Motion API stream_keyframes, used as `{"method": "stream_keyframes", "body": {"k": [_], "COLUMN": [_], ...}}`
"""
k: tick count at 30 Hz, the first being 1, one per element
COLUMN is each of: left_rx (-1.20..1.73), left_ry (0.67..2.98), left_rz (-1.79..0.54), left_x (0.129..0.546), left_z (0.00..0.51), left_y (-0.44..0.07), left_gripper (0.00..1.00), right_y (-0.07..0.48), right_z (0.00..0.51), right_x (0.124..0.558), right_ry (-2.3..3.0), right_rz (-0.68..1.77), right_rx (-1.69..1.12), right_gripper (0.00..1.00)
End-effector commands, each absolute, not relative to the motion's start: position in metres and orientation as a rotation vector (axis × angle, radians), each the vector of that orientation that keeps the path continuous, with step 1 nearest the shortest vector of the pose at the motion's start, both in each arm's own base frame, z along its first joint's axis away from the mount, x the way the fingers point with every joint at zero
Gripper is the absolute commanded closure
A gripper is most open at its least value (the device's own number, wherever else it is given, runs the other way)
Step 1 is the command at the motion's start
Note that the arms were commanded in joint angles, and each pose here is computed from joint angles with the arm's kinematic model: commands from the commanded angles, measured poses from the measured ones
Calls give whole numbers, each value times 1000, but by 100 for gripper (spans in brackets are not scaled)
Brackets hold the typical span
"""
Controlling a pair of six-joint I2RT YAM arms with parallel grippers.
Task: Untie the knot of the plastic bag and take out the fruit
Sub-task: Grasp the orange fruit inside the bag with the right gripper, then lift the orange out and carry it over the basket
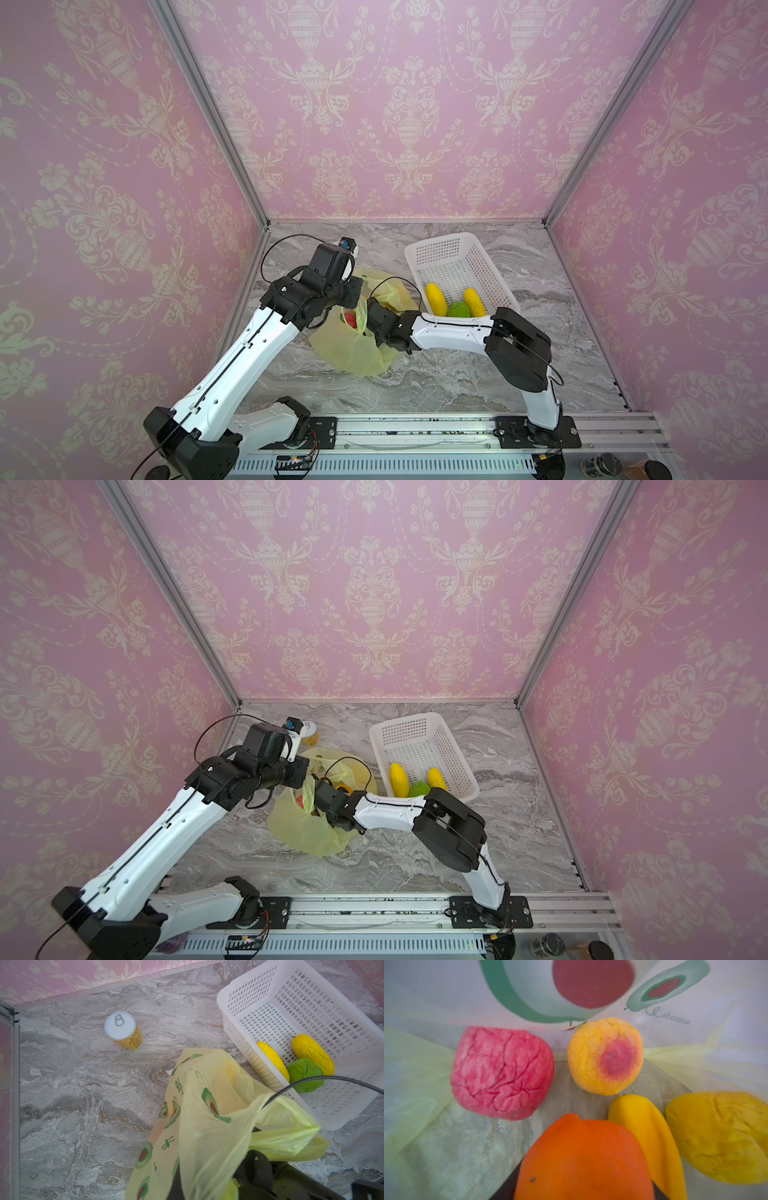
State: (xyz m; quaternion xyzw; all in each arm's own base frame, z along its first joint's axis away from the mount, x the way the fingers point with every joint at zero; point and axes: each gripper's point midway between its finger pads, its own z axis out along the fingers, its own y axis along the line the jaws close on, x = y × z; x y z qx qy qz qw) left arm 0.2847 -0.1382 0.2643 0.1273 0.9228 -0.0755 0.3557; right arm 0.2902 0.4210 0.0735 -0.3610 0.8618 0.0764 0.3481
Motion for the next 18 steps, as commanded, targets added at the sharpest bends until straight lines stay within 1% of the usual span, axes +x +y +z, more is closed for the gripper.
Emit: {"method": "stream_keyframes", "body": {"k": [1,9,14,18], "left_rx": [330,326,323,327], "left_ry": [2390,2403,2399,2413], "left_rz": [-142,-132,-124,-132], "left_x": [284,286,286,287], "left_z": [261,258,258,255], "left_y": [-129,-128,-127,-129], "left_gripper": [100,100,100,100], "right_y": [423,393,383,375], "right_z": [116,168,183,192], "right_x": [279,249,238,233], "right_ry": [2150,2019,1976,1955], "right_rz": [328,501,569,591], "right_rx": [-885,-825,-819,-803], "right_gripper": [61,70,72,75]}}
